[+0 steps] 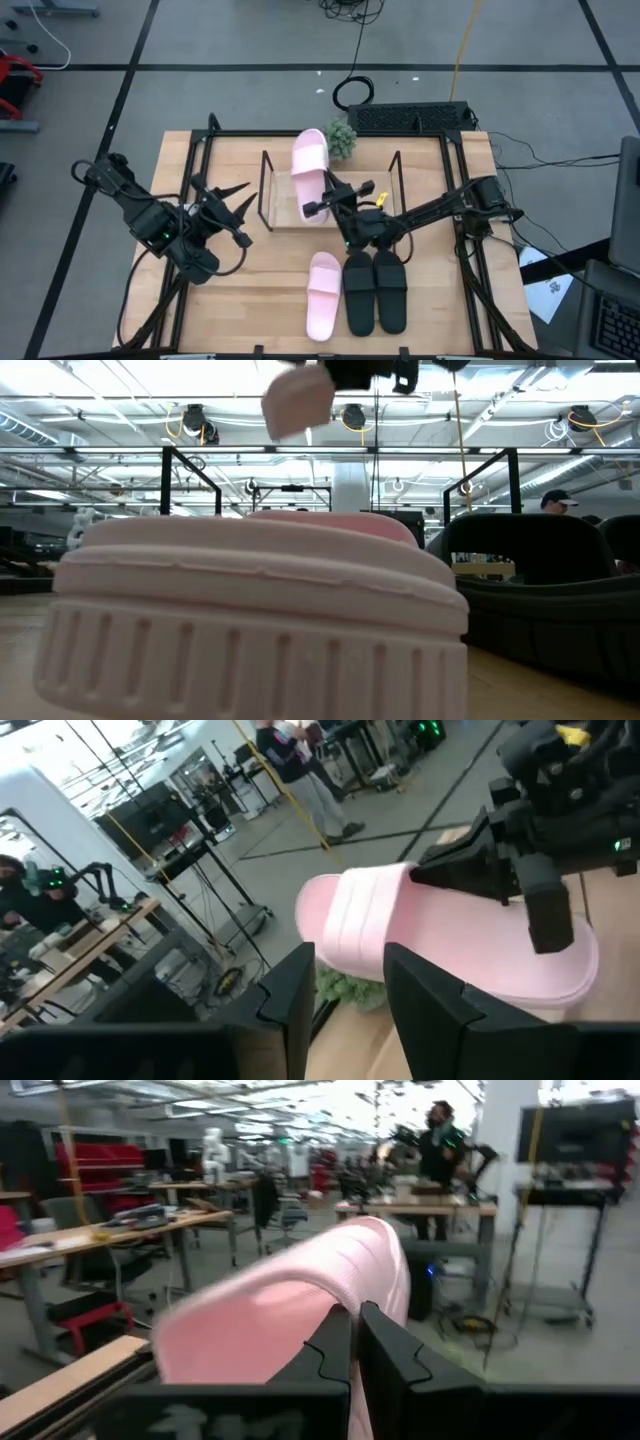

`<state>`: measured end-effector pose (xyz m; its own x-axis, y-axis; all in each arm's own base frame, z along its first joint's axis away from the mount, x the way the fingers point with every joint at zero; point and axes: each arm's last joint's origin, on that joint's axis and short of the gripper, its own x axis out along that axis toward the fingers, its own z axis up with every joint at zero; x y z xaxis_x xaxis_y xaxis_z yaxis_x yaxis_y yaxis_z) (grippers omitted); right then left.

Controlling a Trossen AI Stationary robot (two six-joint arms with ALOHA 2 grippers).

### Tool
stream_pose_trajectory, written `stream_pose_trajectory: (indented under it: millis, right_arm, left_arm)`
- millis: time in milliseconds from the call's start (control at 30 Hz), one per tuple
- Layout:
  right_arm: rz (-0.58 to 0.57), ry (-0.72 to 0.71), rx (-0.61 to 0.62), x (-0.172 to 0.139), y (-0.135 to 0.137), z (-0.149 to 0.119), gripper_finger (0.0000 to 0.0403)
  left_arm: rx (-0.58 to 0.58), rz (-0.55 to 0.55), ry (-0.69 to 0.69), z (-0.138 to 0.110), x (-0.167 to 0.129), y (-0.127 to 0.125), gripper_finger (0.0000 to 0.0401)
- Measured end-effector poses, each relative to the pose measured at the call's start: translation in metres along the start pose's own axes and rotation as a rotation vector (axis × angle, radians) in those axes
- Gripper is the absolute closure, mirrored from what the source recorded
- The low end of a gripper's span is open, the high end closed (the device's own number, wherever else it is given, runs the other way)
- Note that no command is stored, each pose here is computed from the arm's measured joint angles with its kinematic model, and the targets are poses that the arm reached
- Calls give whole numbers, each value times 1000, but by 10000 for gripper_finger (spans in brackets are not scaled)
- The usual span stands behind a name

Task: Pick and place slides into the shelf
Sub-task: Put the pink slide on the shelf

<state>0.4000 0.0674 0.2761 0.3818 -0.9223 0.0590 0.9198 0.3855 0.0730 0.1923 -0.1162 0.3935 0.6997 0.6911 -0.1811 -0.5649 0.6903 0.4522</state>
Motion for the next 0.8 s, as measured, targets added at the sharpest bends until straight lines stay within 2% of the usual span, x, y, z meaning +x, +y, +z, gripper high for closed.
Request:
stream_pose_trajectory:
  millis: [233, 433, 667, 800]
  right_arm:
    - [-12, 16, 108, -3, 9, -27, 403]
    - [-50, 33, 129, -8, 13, -38, 403]
    - [-54, 47, 105, -8, 24, -33, 403]
    - [23, 53, 112, 1, 29, -25, 403]
  left_arm:
    - [62, -18, 29, -5, -1, 6, 277]
    - [76, -20, 38, -9, -4, 23, 277]
    - [-38, -55, 60, -13, -9, 50, 277]
    - [-76, -79, 69, -15, -11, 61, 277]
